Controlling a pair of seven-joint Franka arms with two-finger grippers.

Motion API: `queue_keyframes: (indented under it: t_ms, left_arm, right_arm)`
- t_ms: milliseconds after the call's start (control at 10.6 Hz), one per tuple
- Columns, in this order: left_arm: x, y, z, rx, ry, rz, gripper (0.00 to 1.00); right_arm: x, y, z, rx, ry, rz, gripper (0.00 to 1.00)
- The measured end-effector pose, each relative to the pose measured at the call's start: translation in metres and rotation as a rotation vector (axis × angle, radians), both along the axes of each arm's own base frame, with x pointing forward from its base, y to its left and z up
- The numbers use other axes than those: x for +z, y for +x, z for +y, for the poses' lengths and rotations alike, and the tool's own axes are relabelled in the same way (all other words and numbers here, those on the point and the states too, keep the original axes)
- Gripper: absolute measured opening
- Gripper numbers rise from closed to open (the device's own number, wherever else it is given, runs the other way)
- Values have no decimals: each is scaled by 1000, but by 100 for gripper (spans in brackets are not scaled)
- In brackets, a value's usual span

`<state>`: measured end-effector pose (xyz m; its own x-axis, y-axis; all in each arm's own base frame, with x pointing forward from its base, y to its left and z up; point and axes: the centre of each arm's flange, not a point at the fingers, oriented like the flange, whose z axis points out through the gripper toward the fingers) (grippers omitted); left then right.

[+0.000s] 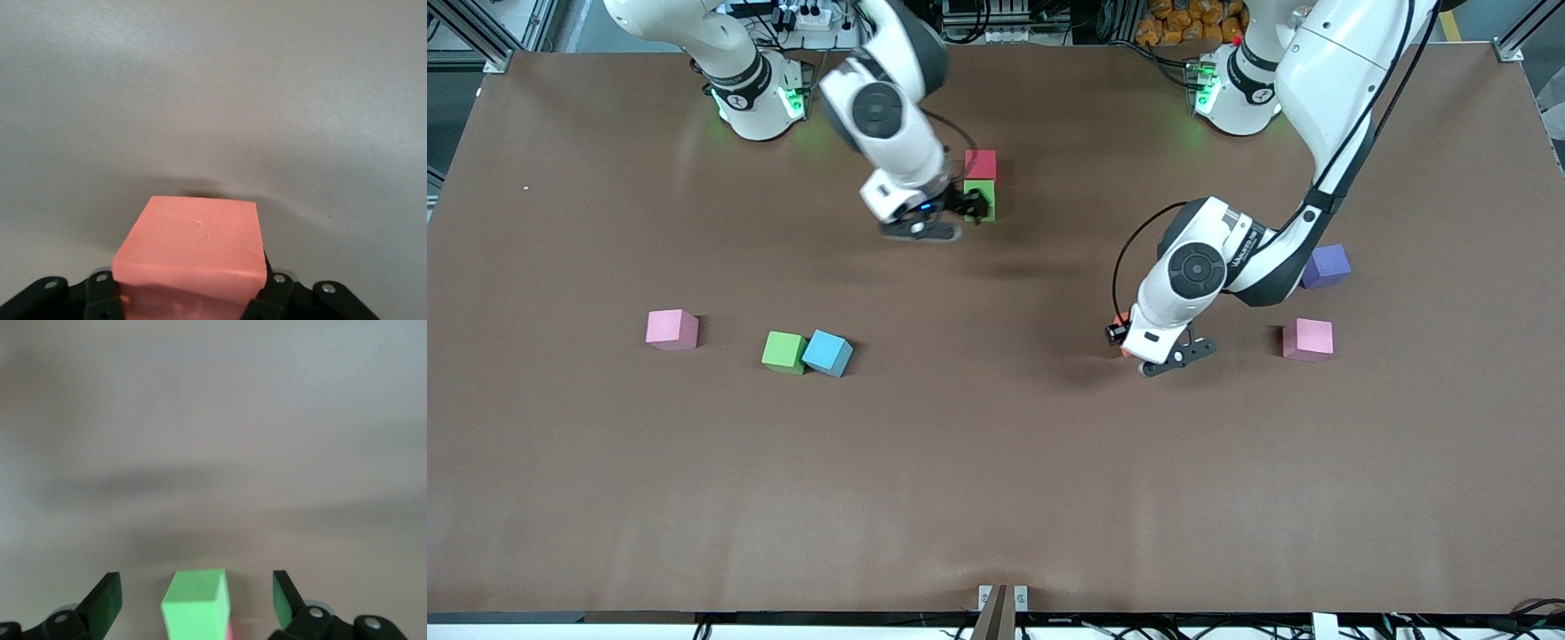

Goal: Arrange blocks into number 1
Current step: 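Lift the orange cube with the left gripper while the right gripper withdraws, then place the orange cube below the green cube with the left gripper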

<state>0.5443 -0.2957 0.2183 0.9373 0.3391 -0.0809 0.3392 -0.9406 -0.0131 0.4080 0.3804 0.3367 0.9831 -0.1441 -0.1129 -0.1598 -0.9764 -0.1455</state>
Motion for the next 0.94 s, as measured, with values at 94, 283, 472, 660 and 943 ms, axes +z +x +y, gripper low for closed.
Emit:
queue_keyframes:
  t_ms: [94,283,472,660,943]
  left_arm:
    - [1,-7,-20,-9,-4,-4,65]
    - [0,-26,-63,-68,-12,-6,65]
    - [0,-52,-113,-151,-26,-13,65]
    - [3,-76,-161,-221,-47,-26,65]
    - [0,-108,-206,-269,-61,-25,65]
  right_arm:
    - [26,31,-46,-8,-8,-37,100]
    - [63,76,-125,-4,-19,-122,100]
    - [96,110,-190,43,-75,-182,100]
    - [139,130,-223,95,-124,-185,100]
    - [214,143,-246,89,-136,-190,100]
